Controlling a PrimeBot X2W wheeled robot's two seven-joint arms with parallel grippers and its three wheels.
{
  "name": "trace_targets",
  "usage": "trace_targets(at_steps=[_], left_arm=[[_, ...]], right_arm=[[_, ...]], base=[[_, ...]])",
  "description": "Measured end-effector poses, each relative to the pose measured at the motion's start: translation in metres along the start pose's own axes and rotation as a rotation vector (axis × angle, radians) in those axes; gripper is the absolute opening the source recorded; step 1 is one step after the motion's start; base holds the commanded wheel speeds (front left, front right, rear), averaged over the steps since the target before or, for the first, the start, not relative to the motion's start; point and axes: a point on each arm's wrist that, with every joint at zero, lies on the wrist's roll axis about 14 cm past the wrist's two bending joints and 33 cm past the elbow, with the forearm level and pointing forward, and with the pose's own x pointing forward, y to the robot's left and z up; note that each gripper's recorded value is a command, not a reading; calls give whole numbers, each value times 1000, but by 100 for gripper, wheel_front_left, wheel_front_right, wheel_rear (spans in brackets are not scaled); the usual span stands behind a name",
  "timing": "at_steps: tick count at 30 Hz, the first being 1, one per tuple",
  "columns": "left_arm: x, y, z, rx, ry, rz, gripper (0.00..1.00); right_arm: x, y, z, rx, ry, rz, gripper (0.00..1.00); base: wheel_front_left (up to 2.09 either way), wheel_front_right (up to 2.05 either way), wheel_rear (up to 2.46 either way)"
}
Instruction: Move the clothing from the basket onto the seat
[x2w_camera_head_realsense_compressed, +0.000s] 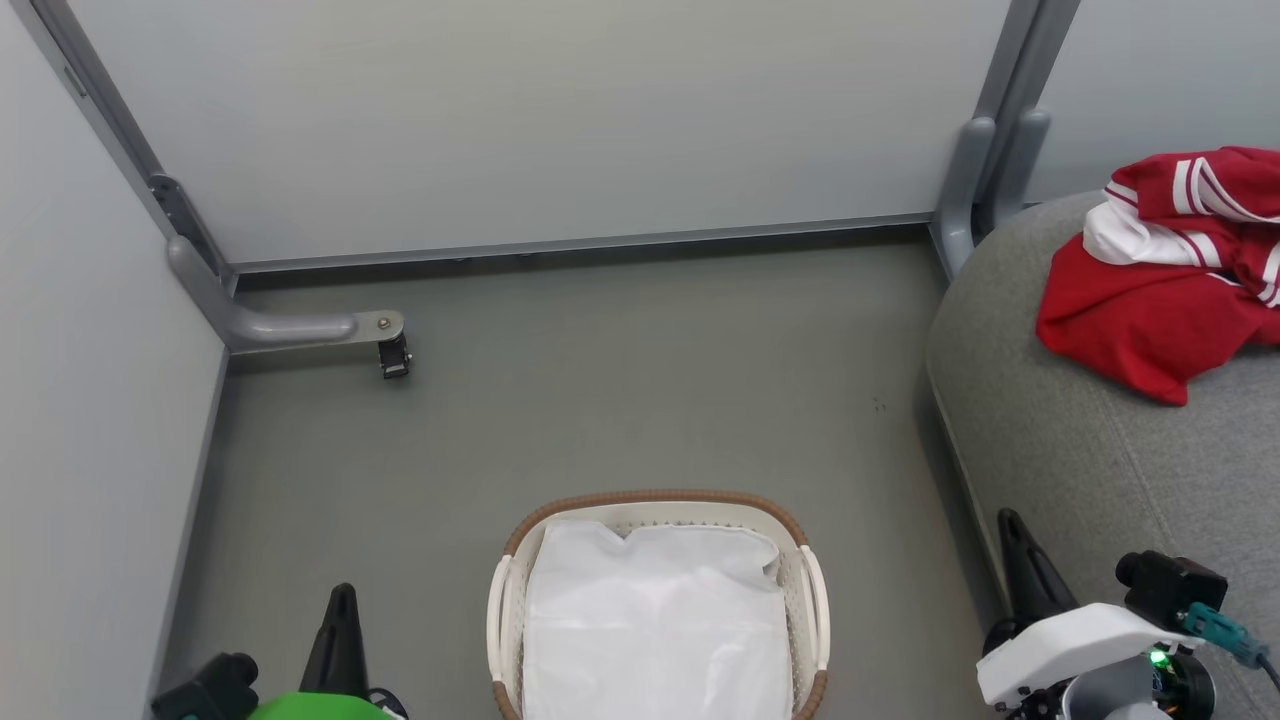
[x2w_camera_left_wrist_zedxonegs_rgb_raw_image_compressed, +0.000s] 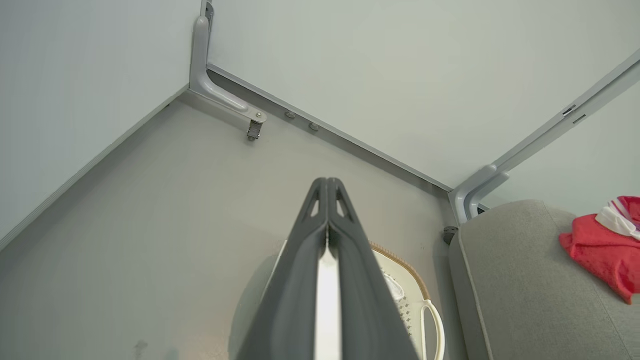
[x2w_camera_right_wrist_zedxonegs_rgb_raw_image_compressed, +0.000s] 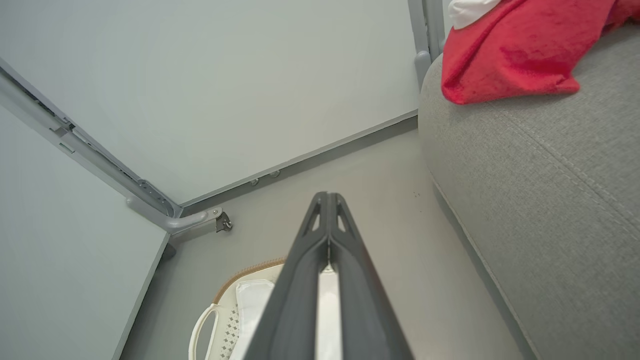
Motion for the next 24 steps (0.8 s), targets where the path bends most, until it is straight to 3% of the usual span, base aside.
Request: trace_targets(at_steps=[24], left_arm=[[14, 0, 18, -319, -11, 5, 0]], right_arm=[[4, -11, 13, 347, -19, -52, 0]], base=[[0, 0, 0]])
